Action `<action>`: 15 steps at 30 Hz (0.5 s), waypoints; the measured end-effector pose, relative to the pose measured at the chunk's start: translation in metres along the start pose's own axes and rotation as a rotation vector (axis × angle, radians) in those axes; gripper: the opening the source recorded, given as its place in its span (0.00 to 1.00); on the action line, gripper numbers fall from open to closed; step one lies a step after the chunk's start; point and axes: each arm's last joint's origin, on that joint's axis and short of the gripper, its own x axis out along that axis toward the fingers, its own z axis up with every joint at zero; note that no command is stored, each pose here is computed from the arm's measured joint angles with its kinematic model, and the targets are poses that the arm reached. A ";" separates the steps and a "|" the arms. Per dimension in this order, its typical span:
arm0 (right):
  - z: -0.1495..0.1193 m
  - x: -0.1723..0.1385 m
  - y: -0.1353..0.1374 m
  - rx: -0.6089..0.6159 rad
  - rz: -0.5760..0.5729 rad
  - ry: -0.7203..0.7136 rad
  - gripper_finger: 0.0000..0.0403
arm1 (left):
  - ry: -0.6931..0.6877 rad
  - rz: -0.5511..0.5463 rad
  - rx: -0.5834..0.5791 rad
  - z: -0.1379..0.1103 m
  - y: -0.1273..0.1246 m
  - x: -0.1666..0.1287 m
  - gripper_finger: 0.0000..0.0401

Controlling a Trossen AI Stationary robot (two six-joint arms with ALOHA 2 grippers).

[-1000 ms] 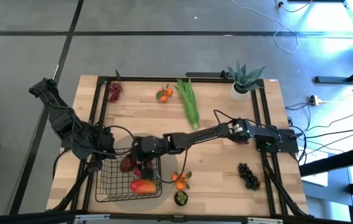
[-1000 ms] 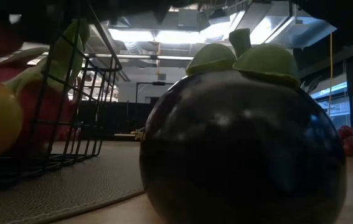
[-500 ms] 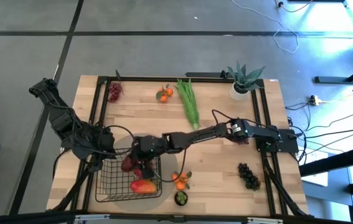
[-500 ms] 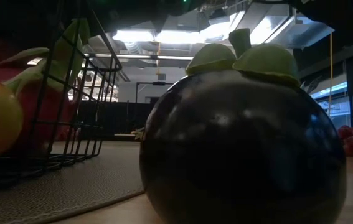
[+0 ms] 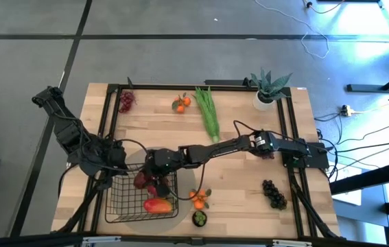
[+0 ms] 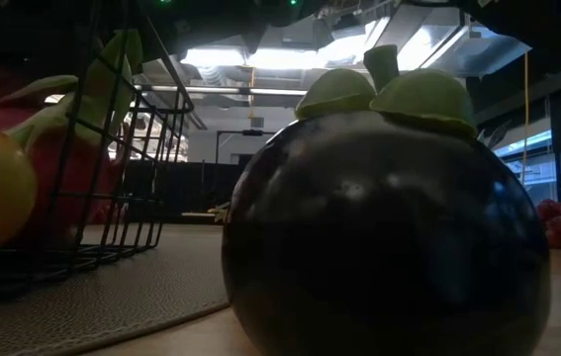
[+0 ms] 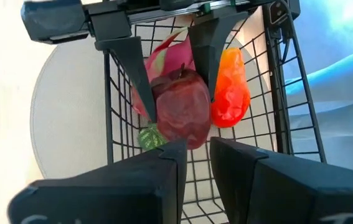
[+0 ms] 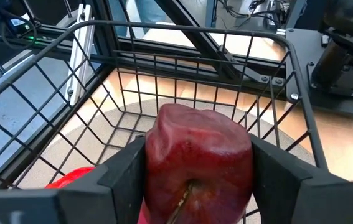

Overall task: Build produce basket
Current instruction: Put the red apple into the black wire basket

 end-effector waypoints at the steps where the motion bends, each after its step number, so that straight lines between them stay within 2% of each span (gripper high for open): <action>1: 0.000 0.000 0.000 0.000 -0.006 0.002 0.57 | 0.000 0.000 0.005 0.000 0.000 0.000 0.15; 4: 0.000 0.000 0.000 -0.038 -0.016 0.001 0.59 | 0.000 0.000 0.007 0.000 0.000 0.000 0.15; 9: 0.000 0.000 -0.002 -0.079 -0.103 0.004 0.62 | 0.000 0.000 0.007 0.000 0.000 0.000 0.15; 15: 0.000 0.000 -0.002 -0.037 -0.091 0.002 0.63 | 0.000 0.000 0.004 0.000 0.000 0.000 0.15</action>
